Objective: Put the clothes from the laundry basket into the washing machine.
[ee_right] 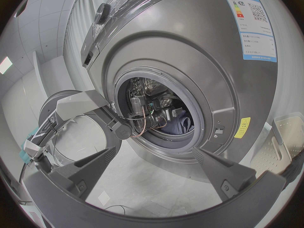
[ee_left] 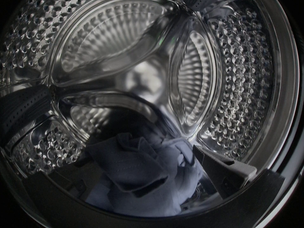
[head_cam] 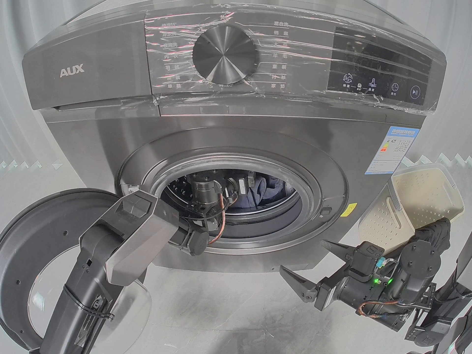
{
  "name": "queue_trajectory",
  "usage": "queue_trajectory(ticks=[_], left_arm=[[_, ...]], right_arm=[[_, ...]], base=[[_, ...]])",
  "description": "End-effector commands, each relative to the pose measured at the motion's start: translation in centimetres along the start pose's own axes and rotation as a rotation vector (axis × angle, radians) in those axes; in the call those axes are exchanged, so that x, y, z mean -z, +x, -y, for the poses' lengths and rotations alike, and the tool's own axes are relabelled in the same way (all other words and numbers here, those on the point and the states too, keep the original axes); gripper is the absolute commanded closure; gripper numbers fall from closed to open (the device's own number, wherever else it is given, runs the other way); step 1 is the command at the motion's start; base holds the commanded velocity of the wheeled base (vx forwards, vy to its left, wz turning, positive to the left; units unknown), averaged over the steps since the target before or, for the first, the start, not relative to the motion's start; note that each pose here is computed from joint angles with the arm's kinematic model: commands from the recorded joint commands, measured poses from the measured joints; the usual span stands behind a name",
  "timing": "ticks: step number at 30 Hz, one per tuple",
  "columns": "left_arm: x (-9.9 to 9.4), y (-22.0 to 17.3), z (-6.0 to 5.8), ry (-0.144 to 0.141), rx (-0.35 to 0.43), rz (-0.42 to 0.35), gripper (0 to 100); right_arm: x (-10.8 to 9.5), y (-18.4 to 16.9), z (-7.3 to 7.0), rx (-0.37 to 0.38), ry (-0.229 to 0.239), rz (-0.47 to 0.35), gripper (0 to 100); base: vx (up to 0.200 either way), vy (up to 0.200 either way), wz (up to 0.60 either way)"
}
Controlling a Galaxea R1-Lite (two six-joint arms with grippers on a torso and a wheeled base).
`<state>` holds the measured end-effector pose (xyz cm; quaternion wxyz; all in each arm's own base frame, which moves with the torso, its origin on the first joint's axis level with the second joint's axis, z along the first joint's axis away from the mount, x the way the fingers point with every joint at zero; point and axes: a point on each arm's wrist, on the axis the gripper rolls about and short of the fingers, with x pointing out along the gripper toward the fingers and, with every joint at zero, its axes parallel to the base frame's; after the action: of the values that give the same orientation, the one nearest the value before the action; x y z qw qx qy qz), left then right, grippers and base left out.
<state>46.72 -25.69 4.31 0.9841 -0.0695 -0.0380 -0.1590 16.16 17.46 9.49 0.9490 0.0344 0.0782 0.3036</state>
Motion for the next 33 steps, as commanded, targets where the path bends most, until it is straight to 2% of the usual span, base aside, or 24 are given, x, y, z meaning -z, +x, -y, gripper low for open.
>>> queue_trajectory(ticks=[1, 3, 5, 11, 23, 26, 29, 33], left_arm=[[-0.3, -1.7, 0.7, 0.011, 0.016, -0.06, 0], [-0.4, -2.0, 0.7, 0.012, 0.016, -0.065, 0], [-0.9, -3.0, 1.1, 0.016, 0.032, -0.086, 0], [-3.1, -3.9, 1.6, 0.015, 0.046, -0.073, 0], [-5.3, -6.4, 3.0, 0.018, 0.085, -0.063, 0], [-5.0, -8.4, 3.6, 0.034, 0.11, -0.102, 0], [-4.2, -11.2, 4.8, 0.05, 0.175, -0.165, 0], [-2.8, -15.5, 6.1, 0.099, 0.274, -0.236, 0]], right_arm=[[0.0, 0.0, 0.0, -0.001, -0.001, 0.002, 0], [0.0, 0.0, 0.0, -0.001, -0.001, 0.002, 0], [0.0, 0.0, 0.0, 0.001, -0.001, 0.002, 0], [-0.1, 0.0, 0.0, 0.0, 0.0, 0.004, 0], [-0.1, 0.0, 0.0, 0.002, 0.0, 0.004, 0], [0.0, 0.0, 0.0, 0.002, -0.001, 0.001, 0], [0.0, -0.1, 0.0, 0.001, 0.0, -0.001, 0], [0.1, -0.1, 0.0, 0.002, 0.001, -0.005, 0]], base=[[0.0, 0.0, 0.0], [0.0, 0.0, 0.0], [0.0, 0.0, 0.0], [0.0, 0.0, 0.0], [0.0, 0.0, 0.0], [0.0, 0.0, 0.0], [0.0, 0.0, 0.0], [0.0, 0.0, 0.0]])
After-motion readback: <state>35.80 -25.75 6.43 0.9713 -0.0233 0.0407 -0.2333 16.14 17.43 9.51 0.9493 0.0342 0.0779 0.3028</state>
